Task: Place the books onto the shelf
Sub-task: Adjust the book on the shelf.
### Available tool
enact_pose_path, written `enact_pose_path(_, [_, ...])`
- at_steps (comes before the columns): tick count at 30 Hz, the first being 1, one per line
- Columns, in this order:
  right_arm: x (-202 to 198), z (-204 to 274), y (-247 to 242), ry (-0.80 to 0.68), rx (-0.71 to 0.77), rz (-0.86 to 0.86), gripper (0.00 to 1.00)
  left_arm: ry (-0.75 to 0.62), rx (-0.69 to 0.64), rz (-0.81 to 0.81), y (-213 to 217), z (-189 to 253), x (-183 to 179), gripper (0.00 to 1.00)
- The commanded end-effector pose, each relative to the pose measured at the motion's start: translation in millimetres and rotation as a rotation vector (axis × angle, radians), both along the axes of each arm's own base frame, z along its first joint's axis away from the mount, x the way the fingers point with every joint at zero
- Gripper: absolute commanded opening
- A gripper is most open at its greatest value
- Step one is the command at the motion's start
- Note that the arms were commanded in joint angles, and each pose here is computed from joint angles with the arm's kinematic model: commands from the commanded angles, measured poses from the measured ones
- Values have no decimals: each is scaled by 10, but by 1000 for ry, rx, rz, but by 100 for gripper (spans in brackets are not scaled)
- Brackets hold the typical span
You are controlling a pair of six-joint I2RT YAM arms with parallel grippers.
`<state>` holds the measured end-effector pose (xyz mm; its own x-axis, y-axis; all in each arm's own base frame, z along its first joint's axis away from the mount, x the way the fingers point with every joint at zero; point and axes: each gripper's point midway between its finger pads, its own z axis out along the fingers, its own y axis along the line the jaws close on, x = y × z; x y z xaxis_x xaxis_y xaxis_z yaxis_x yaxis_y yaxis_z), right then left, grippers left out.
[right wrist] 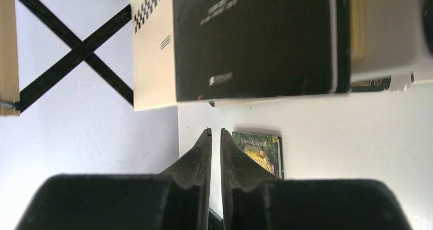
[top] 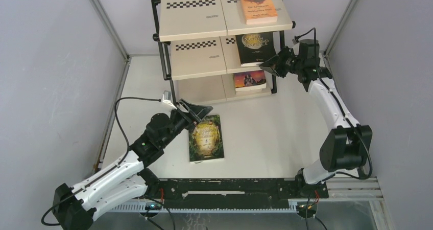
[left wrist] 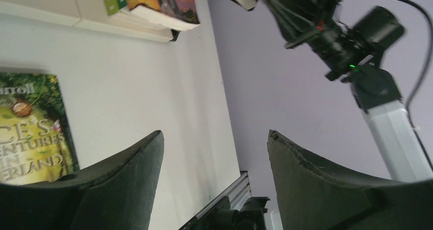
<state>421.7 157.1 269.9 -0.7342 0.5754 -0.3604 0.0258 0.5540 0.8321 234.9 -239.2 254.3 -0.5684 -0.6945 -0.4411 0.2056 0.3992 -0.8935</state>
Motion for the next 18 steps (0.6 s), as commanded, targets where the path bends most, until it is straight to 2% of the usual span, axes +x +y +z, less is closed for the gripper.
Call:
enact_pose_path(1, [-353, 319, 36, -124, -48, 31, 20, 97, 62, 49, 128, -297, -10, 78])
enact_pose_path(11, [-1188, -330, 548, -76, -170, 213, 49, 347, 176, 127, 417, -1154, -234, 79])
enact_pose_path(14, [-1378, -547, 715, -66, -201, 251, 53, 403, 215, 154, 510, -1328, -295, 79])
enact_pose_path(18, [-1587, -882, 918, -21, -226, 307, 54, 462, 256, 186, 620, -1521, -366, 79])
